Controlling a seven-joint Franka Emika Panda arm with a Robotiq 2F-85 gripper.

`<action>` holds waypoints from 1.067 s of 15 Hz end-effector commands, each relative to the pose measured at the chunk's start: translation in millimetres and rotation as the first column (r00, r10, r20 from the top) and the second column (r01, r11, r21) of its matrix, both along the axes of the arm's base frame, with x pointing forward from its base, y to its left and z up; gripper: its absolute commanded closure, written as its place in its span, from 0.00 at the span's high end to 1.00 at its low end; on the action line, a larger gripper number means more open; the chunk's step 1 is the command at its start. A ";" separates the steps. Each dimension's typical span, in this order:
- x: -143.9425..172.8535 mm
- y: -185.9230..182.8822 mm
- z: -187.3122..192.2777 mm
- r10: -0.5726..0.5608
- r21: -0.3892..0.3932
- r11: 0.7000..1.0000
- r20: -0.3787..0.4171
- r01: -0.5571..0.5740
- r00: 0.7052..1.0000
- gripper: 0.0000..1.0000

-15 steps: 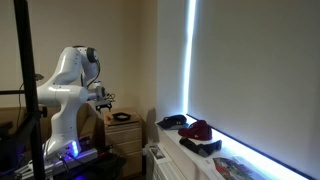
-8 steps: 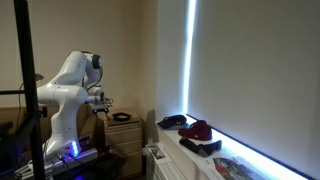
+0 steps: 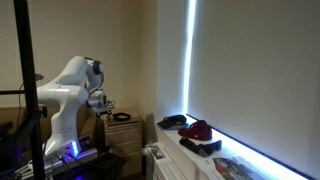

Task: Pick up the orange screwdriver and put it in the black tray

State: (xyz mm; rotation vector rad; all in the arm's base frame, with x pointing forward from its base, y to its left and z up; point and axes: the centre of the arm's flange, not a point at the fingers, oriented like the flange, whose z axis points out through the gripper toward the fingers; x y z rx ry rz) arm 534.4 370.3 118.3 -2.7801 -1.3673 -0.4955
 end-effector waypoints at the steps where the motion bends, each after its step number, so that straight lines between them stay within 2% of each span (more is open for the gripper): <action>1: 19.7 12.6 -10.4 0.030 -0.031 0.999 0.021 -0.029 0.999 1.00; 4: 33.1 13.4 -7.5 0.012 -0.014 1.000 0.036 -0.012 0.999 1.00; 8: 47.7 7.2 -11.8 -0.012 -0.040 0.999 0.027 0.013 1.000 1.00; 12: 50.5 1.3 -23.2 -0.033 -0.054 0.998 -0.036 0.031 0.999 1.00; 16: 52.5 -0.2 -25.8 -0.063 -0.015 0.998 -0.084 0.062 0.994 1.00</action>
